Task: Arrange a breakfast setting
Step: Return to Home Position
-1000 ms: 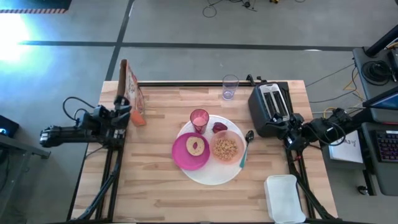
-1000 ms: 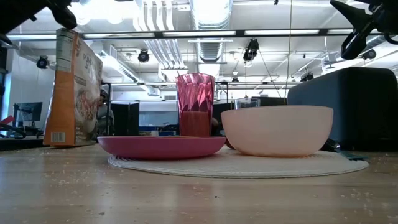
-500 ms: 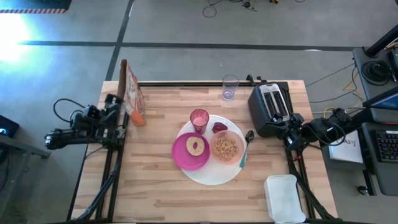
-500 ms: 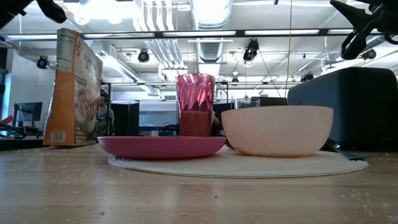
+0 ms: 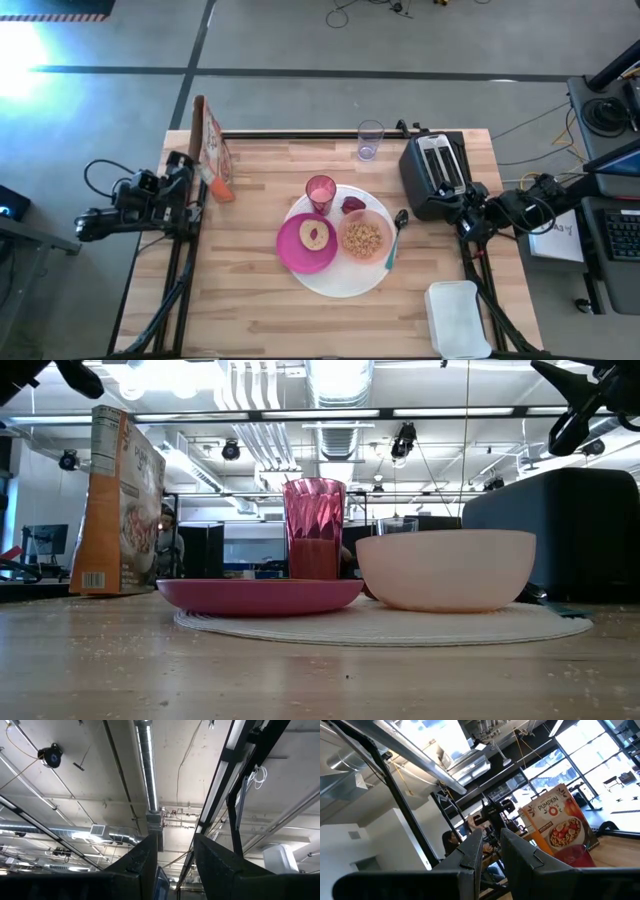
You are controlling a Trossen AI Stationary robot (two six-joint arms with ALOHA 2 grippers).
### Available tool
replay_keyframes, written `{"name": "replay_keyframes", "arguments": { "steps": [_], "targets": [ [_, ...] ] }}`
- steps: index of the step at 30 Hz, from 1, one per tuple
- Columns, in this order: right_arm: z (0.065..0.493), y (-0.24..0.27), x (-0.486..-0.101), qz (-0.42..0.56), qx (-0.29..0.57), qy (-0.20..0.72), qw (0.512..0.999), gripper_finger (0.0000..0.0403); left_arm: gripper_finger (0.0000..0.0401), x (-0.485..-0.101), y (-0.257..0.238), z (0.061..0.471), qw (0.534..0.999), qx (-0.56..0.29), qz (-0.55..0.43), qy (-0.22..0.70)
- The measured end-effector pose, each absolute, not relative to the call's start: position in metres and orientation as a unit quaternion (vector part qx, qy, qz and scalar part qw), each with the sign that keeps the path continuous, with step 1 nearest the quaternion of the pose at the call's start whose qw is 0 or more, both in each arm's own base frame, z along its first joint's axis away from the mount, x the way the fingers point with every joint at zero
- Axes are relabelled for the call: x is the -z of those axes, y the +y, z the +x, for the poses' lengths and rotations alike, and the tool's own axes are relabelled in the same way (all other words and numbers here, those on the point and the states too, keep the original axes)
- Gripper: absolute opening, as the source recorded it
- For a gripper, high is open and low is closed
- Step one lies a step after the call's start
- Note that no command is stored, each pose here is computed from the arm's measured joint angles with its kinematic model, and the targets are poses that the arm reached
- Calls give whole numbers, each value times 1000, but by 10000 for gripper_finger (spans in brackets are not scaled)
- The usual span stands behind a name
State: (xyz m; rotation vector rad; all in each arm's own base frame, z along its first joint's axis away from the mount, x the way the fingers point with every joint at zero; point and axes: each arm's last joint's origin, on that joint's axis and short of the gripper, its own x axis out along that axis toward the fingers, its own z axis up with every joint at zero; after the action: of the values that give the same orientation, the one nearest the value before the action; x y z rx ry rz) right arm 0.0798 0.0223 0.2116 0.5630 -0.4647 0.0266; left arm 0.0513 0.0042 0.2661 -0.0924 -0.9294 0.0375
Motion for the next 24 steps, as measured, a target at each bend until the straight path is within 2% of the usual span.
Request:
{"name": "replay_keyframes", "arguments": {
  "steps": [24],
  "targets": [
    [80, 22, -212, 275, -13, -227, 934, 59, 111, -252, 5, 60, 907, -18, -43, -418]
  ]
}}
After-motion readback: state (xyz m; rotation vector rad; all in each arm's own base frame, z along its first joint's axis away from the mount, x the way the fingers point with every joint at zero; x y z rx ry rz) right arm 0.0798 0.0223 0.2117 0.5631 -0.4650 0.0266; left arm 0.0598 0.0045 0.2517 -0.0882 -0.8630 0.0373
